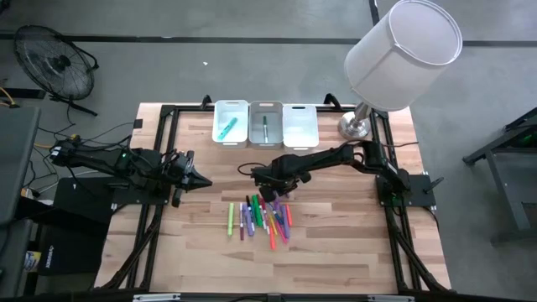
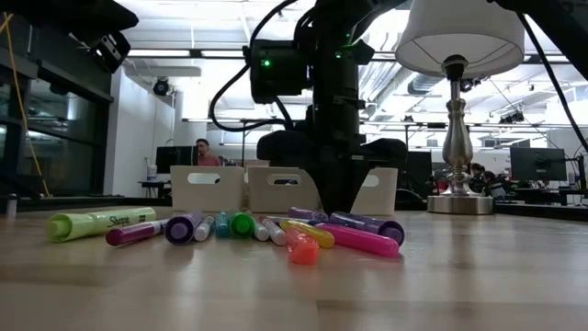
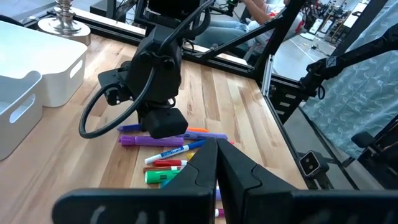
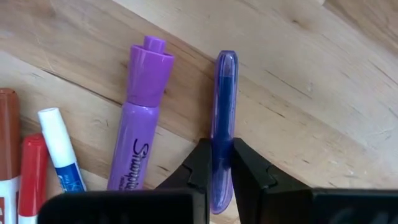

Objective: Pick & Place Markers
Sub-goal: Put the violet pen into the right white bin

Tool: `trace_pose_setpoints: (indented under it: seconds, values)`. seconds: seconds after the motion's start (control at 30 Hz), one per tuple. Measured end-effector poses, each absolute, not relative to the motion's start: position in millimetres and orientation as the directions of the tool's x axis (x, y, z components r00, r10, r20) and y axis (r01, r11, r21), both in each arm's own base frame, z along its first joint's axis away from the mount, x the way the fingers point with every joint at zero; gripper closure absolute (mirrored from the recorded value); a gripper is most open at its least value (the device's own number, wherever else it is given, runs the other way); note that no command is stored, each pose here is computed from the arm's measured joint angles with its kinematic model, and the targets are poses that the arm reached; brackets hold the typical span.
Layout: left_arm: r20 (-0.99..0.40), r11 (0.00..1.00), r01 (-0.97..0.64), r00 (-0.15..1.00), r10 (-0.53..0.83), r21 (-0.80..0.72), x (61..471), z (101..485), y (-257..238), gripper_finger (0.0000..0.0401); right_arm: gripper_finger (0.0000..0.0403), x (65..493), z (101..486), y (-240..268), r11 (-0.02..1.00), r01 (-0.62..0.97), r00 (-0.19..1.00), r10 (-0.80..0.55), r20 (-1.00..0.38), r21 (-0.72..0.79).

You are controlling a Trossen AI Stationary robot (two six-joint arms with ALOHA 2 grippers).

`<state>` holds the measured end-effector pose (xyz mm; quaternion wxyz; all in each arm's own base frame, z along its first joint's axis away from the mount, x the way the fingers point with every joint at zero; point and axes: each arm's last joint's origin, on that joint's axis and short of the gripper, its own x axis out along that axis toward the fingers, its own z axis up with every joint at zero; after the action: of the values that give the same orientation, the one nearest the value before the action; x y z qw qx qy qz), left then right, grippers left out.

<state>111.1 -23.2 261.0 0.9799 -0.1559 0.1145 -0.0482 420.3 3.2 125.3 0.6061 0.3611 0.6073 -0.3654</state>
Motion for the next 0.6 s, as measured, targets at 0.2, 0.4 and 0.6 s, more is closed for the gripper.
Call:
trace_pose_setpoints:
  seconds: [0.2,0.4,0.6]
  values:
    - [-0.209,0.947,0.058,0.969,-0.13,-0.317,111,261,-23,0.04,0.0373,416,145,2,0.484,0.875,0.033,-0.049,-0.998,0.005]
    - [-0.209,0.947,0.058,0.969,-0.129,-0.317,111,261,-23,0.04,0.0373,406,196,-7,0.465,0.883,0.14,-0.136,-0.981,0.061]
    - [-0.209,0.947,0.057,0.969,-0.128,-0.316,111,261,-23,0.04,0.0373,389,244,-28,0.415,0.903,0.229,-0.242,-0.943,0.113]
